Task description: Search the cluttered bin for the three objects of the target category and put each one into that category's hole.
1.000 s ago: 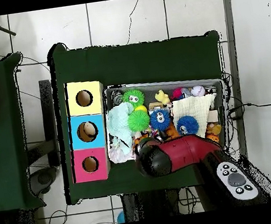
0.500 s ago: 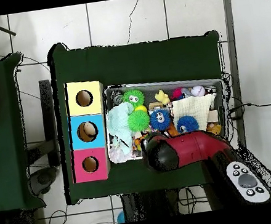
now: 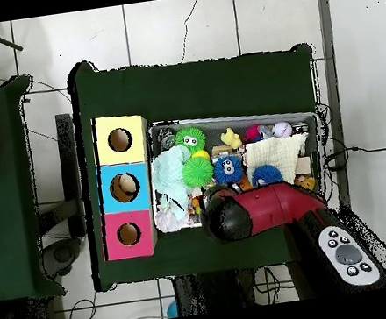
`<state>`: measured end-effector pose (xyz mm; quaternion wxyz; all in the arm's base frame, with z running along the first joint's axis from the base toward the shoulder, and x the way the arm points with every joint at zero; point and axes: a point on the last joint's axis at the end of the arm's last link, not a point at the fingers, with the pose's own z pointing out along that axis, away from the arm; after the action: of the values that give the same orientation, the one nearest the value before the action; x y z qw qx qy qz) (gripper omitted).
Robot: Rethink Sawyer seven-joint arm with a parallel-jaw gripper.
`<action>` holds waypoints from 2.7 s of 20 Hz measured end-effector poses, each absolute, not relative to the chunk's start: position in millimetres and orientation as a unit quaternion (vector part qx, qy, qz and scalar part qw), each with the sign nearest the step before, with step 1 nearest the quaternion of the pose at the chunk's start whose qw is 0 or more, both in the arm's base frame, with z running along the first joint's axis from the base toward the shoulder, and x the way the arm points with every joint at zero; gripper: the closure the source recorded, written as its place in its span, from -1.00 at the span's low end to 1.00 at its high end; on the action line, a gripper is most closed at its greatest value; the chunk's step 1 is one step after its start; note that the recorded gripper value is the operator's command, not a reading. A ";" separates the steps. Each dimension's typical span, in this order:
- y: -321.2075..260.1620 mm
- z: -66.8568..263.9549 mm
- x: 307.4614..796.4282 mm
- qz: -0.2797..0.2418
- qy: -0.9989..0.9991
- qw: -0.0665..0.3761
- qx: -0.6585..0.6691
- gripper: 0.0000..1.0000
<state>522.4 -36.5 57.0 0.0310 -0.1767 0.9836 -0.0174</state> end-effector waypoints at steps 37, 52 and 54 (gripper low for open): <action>-62.0 22.4 503.2 -0.010 0.977 0.054 -0.205 -1.00; -43.9 3.8 492.7 -0.035 0.956 0.073 -0.283 -1.00; -43.8 1.1 493.4 -0.039 0.953 0.078 -0.289 -1.00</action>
<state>493.4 -43.8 1.1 0.0775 -0.2889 0.9534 -0.0388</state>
